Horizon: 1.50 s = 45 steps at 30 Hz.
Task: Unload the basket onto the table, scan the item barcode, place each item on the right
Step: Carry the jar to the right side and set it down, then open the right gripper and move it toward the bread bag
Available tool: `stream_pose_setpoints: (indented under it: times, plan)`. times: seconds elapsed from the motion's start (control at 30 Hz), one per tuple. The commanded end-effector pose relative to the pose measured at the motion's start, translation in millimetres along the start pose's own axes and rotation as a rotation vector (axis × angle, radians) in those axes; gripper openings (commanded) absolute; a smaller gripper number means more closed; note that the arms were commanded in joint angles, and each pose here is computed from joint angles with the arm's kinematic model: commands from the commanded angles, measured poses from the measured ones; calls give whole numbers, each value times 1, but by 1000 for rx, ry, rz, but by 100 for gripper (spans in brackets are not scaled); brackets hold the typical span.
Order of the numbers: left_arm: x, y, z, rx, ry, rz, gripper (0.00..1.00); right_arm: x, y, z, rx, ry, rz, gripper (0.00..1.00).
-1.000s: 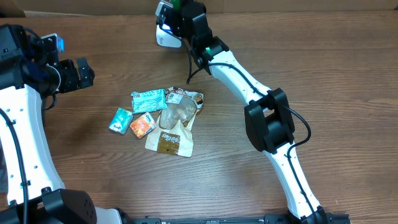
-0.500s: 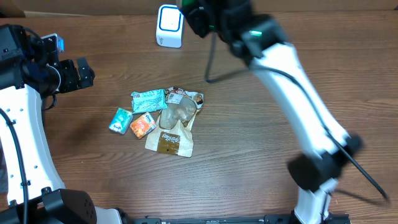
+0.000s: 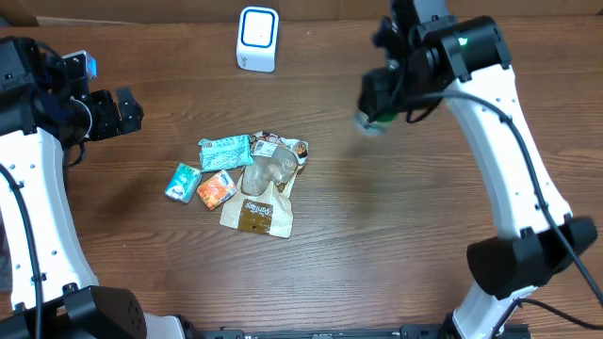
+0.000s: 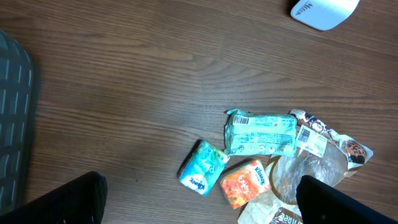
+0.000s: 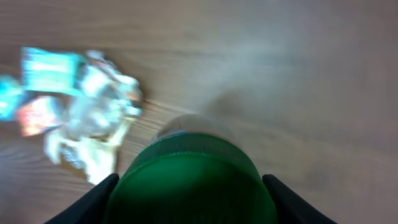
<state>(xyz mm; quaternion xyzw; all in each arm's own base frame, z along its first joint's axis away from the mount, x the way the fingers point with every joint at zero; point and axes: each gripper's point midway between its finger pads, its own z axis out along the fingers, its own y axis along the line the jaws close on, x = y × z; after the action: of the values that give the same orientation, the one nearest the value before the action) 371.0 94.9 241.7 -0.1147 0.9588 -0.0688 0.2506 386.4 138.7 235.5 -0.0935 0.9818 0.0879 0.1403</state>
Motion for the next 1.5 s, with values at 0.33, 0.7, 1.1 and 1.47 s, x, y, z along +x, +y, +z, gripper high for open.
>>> stream_pose_setpoints:
  times: [0.33,0.7,1.1,1.47]
  plan:
    - [-1,-2,-2,4,-9,30,100,66,-142,99,244,159,411,39]
    - [-1,-2,-2,4,-10,31,100,78,-202,117,295,90,578,44]
    - [-1,-2,-2,4,-9,30,100,74,-204,117,285,70,593,97]
    - [-1,-2,-2,4,-9,30,100,18,-124,40,47,19,502,100]
